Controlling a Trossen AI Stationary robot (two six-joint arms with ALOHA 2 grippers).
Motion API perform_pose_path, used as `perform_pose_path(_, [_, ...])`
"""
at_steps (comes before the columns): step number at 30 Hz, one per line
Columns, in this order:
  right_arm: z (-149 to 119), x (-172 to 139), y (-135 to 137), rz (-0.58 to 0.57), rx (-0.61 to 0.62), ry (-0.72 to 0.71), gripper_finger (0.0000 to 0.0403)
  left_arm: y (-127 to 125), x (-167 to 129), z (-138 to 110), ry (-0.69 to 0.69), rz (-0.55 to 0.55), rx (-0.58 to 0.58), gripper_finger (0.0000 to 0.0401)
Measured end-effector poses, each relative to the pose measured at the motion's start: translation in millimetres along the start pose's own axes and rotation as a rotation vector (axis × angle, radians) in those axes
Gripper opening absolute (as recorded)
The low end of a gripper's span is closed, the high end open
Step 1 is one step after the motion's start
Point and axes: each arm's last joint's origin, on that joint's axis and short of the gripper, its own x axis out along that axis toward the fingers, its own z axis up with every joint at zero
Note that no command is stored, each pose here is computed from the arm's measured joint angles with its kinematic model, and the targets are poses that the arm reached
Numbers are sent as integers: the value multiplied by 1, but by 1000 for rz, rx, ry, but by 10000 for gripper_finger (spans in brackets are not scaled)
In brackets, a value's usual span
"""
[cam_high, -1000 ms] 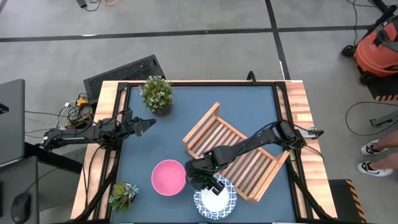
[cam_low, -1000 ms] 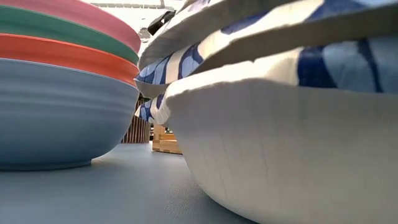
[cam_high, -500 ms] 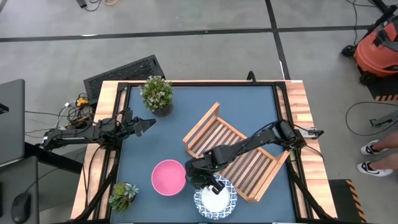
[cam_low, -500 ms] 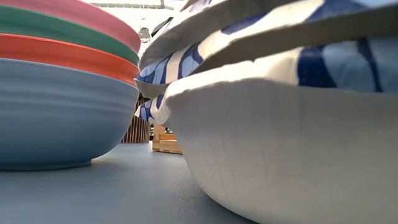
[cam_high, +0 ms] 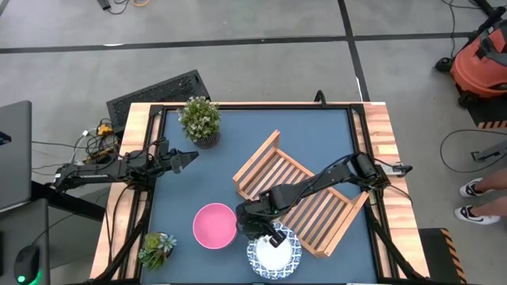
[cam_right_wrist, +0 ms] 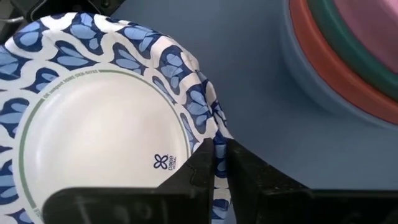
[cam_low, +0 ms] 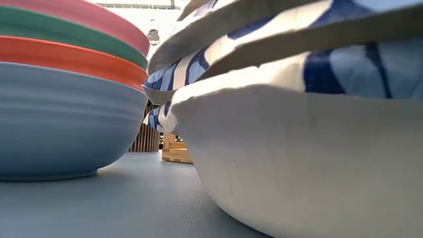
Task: Place and stack bowls onto a shelf
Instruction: Put the blue patterned bowl on the shelf
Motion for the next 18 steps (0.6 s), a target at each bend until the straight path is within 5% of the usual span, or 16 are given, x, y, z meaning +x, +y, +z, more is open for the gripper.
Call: perform_pose_path(18, [12, -44, -4, -14, 196, -13, 19, 0, 0, 0, 0, 0, -1, 112])
